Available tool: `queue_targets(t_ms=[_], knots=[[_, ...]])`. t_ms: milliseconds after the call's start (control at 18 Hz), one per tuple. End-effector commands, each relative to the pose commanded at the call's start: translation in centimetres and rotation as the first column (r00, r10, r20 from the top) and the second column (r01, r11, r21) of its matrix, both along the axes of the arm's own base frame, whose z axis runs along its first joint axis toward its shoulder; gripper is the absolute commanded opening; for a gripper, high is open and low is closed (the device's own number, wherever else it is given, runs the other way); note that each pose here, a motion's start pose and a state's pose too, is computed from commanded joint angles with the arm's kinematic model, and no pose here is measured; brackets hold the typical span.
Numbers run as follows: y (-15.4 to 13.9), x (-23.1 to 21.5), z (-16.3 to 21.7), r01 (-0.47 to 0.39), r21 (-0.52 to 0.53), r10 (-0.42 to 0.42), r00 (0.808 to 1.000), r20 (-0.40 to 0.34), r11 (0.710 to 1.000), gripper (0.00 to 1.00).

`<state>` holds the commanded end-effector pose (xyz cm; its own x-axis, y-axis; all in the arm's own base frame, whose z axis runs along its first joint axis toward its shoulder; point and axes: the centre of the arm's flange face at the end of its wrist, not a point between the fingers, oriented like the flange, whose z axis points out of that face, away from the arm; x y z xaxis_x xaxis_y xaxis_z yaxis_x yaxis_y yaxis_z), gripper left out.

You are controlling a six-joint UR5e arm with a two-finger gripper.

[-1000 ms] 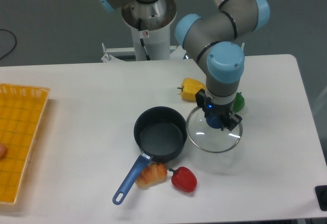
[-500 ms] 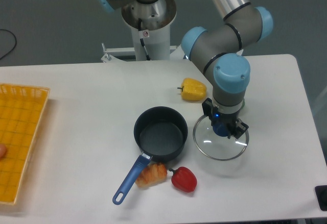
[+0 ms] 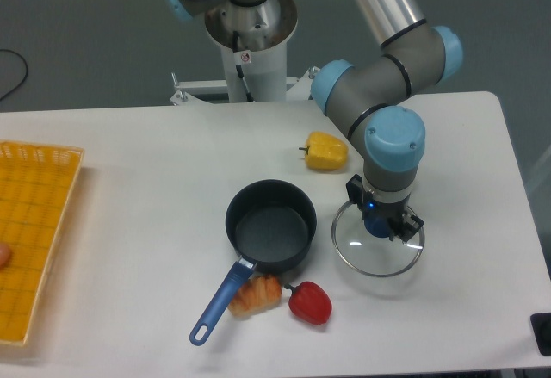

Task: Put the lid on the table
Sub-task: 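Lower the glass lid onto the table beside the saucepan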

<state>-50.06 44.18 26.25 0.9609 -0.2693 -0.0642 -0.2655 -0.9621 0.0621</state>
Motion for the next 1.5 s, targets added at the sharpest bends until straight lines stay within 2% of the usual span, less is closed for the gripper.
queue_targets(t_ms=[778,1056,1500], knots=[[0.6,-0.2,-1.7,0.003,0.005,-0.003,1.000,-0.008,1.000,0.40],[0.9,0.0,-2.7,0.010,-0.035,-0.011,1.000,-0.019,0.999,0.40],[1.2,0.1,-3.6,0.012,-0.039,-0.012,1.000,-0.017,0.999,0.40]])
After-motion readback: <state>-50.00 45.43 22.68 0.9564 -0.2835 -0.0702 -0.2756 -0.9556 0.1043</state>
